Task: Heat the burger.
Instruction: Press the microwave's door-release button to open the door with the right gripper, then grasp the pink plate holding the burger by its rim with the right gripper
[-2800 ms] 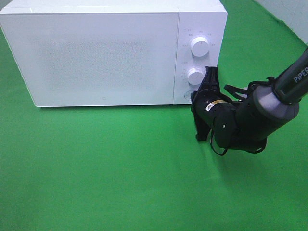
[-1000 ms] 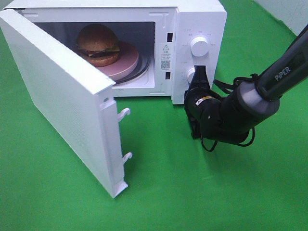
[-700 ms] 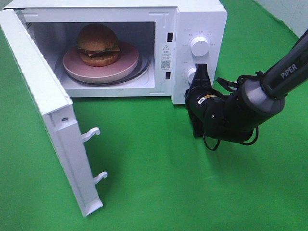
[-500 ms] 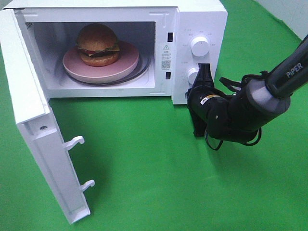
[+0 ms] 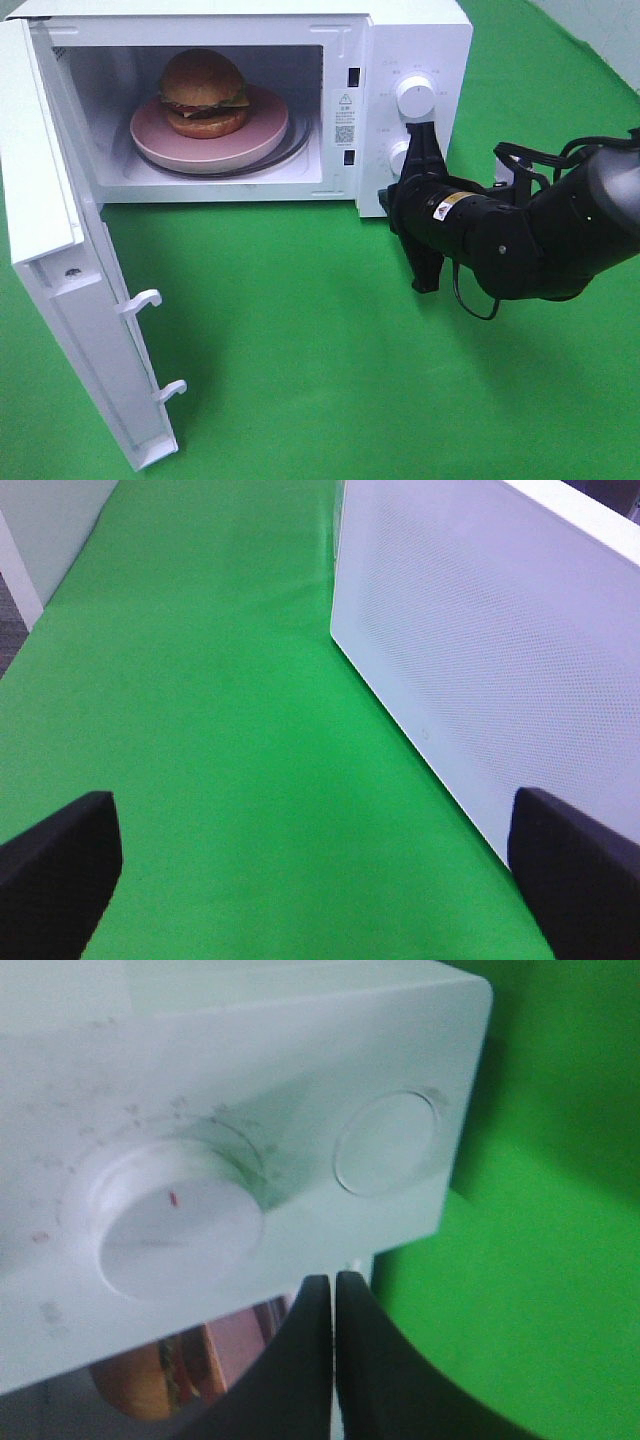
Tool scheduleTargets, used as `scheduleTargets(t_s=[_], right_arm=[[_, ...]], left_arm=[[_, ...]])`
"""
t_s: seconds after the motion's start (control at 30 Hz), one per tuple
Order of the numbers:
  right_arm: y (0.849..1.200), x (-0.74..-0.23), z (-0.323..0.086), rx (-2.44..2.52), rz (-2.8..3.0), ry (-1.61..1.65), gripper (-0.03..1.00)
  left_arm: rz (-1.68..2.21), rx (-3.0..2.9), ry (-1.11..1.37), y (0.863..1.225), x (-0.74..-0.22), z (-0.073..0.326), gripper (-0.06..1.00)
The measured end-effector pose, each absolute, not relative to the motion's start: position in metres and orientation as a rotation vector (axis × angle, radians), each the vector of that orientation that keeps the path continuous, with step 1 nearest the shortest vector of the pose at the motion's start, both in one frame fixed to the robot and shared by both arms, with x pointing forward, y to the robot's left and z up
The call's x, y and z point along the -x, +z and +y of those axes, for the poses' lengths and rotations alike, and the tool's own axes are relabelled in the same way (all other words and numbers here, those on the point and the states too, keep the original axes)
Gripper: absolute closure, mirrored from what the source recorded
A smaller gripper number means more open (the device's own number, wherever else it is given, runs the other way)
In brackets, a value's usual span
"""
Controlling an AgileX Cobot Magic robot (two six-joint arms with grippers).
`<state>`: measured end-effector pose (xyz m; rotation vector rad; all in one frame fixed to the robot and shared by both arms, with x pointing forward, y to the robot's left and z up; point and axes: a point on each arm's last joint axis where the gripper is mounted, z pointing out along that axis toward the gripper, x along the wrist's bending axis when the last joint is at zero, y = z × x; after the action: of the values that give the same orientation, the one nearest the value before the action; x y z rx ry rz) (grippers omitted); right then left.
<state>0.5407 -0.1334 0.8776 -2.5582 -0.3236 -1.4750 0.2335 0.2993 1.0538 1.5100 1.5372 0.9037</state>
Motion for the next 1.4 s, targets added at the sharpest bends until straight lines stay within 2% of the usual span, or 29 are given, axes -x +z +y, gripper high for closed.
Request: scheduleTargets(t_s=[0.5,0.87,0.93,1.2,1.33,1.4], right_arm=[[0.907,-0.506,-0.136,2.607,-1.108,-1.195,0.97],[0.936,-0.495,-0.133,2.366,-1.889,-0.893,0.95],[0.948,-0.497,-0.128,2.184,-2.163,-0.759,0.95],[0.966,-0.499,-0.124,1.847,-2.514,-0.585,0.94],[0.977,-0.499,-0.123,1.525,-2.744,-0.485,0.93],[0.987,-0.5,-0.122,1.137,-2.956,-0.428,0.93]], left_arm=[[1.537,-1.51,0.904,1.054,-0.234,0.299,-0.03],[1.537,-1.51,0.904,1.054,-0.234,0.299,-0.03],[1.537,-1.51,0.904,1.054,-0.234,0.299,-0.03],[1.537,-1.51,0.904,1.054,-0.234,0.299,-0.03],[1.537,-1.51,0.904,1.054,-0.234,0.299,-0.03],[1.537,-1.51,0.904,1.054,-0.234,0.299,-0.03]])
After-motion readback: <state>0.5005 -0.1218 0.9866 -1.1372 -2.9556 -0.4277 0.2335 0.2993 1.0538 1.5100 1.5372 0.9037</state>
